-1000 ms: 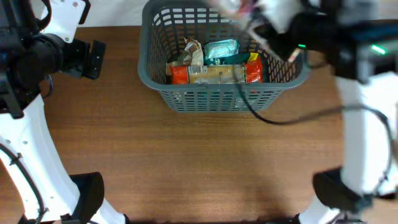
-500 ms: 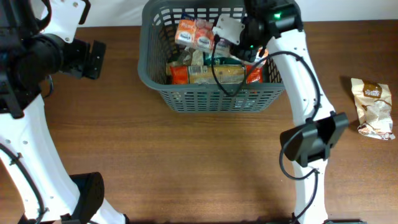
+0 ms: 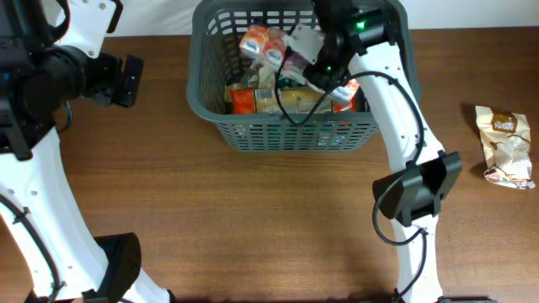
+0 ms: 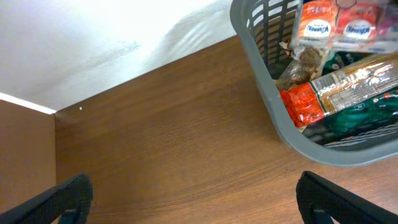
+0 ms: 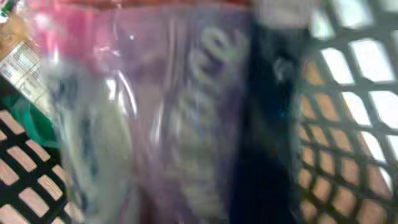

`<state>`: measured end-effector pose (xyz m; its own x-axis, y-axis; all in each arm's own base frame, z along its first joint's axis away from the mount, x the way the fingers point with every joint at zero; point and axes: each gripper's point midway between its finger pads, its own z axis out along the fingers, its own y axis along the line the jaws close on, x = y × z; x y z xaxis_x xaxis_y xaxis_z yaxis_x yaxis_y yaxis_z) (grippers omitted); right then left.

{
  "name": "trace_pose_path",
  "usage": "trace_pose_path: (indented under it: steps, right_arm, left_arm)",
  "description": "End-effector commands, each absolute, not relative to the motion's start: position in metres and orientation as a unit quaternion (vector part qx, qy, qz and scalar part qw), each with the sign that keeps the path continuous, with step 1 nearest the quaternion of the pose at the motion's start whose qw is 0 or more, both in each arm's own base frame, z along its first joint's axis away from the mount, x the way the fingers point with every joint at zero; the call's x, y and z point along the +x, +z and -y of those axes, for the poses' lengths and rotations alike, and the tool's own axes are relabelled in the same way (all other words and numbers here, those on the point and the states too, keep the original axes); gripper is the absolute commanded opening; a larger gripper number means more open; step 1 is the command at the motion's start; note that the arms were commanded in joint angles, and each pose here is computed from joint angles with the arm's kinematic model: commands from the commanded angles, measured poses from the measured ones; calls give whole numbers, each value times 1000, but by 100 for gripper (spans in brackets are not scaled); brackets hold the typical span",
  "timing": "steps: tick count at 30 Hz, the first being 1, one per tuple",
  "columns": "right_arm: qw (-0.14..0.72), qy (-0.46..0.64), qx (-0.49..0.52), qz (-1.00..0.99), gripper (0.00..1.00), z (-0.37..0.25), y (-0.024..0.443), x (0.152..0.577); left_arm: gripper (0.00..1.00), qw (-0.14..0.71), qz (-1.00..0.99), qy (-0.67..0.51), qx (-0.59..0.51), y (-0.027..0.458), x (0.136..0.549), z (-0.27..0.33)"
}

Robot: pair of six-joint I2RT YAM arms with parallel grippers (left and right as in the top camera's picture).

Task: Pack container
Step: 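Carry the tissue packs with the right gripper and drop them into the basket, then move the right gripper to the clear rice bag and grasp it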

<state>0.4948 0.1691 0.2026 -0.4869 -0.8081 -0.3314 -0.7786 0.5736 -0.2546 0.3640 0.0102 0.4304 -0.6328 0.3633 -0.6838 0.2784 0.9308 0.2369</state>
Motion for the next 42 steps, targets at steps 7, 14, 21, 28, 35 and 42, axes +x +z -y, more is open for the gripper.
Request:
trace_pose_path:
  steps: [7,14,21,28,35,42]
  right_arm:
    - [346,-56,-386,-853,73,-150,331,471]
    - [353,-59,-380,-853,70,-141,347,457]
    - [442,-86,-249,-858,61,-53,433,422]
    - [473,-115,63,-871,67,114,462,382]
    - [340,-90,228,-908,72,222,340,371]
    - [176,-81,229,-954,75,254,176,369]
  left_arm:
    - [99,391,-903,55,171,431,363,-12]
    - [99,391,-903,55,171,431,363,-12]
    - [99,391,-903,55,171,431,363,-12]
    - [99,391,-903,55,171,431,363,-12]
    - [99,391,-903,55,171,431,363,-12]
    - [99,390,-903,55,171,431,363,-12]
